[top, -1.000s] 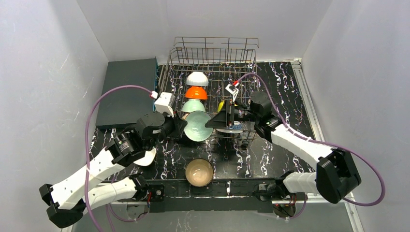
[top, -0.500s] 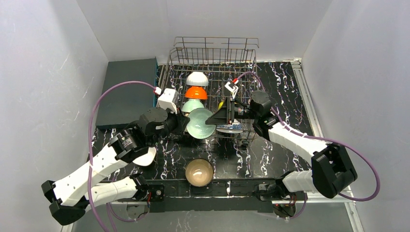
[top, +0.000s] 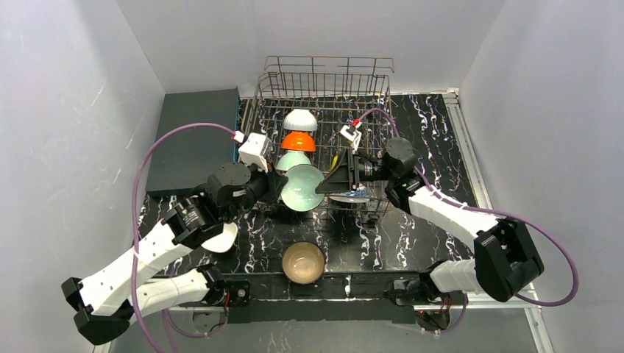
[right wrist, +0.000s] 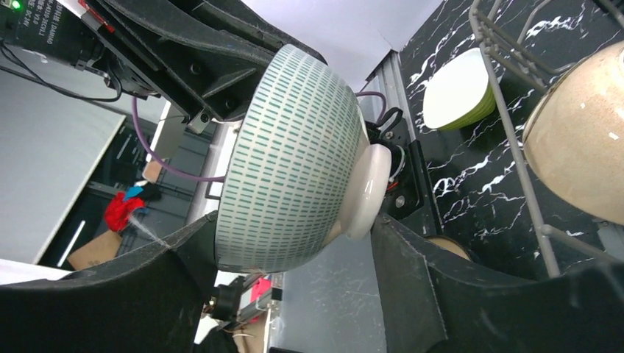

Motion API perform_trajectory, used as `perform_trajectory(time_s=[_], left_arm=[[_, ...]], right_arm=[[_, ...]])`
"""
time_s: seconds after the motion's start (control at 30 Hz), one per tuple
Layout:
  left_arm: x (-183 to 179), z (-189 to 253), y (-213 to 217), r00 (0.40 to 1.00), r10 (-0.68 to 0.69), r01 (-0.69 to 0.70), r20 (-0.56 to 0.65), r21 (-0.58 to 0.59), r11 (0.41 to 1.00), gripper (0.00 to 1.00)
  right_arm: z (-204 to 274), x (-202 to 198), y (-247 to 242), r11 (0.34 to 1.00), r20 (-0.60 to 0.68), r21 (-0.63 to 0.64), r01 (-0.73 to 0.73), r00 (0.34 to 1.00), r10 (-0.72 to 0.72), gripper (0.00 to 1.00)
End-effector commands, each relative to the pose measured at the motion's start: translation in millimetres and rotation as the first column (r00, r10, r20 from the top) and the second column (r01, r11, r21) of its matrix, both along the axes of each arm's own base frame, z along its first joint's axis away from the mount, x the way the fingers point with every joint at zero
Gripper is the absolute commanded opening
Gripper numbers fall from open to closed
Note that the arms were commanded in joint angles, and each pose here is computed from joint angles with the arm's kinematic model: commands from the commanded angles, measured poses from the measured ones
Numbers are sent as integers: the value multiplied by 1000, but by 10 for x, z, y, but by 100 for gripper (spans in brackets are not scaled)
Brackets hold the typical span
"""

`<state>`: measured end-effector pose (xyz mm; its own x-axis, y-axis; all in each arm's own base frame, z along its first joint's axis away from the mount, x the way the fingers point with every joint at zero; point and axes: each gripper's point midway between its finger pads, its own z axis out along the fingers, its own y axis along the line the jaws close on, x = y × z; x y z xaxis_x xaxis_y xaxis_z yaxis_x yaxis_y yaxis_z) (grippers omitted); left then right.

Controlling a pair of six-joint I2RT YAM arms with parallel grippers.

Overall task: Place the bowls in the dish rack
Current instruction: Pick up the bowl from the center of the board.

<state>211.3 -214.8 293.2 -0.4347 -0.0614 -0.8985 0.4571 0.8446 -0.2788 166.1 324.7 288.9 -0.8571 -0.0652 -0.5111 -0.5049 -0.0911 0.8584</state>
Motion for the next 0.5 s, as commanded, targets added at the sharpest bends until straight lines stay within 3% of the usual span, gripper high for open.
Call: perform_trajectory(time_s=[0.0, 0.2, 0.27, 0.3, 0.33, 0.37, 0.47], left_arm=[[15, 111, -36, 999, -13, 15, 35, -32, 999, 0], [16, 60, -32, 1000, -12, 13, 22, -15, 1000, 0], [13, 62, -35, 1000, -14, 15, 20, -18, 1000, 0], [7, 62, -37, 1000, -17, 17, 20, -20, 1000, 0], [8, 69, -37, 1000, -17, 17, 21, -23, 1000, 0], [1, 78, -46, 1000, -22, 23, 22, -28, 999, 0], [-10, 98, -56, 999, -29, 30, 25, -40, 999, 0]], right_arm=[[383, -135, -34, 994, 125, 92, -58, 991, 46, 71], [349, -102, -23, 996, 122, 76, -38, 992, 28, 21], [318, -74, -11, 998, 127, 57, -25, 992, 18, 11], [307, -56, -5, 999, 131, 49, -16, 991, 10, 13], [283, -36, -1, 999, 137, 39, -10, 991, 4, 21], [260, -21, 5, 1000, 134, 30, -5, 991, 1, 37], [223, -4, 15, 1000, 121, 19, 1, 993, -4, 70]])
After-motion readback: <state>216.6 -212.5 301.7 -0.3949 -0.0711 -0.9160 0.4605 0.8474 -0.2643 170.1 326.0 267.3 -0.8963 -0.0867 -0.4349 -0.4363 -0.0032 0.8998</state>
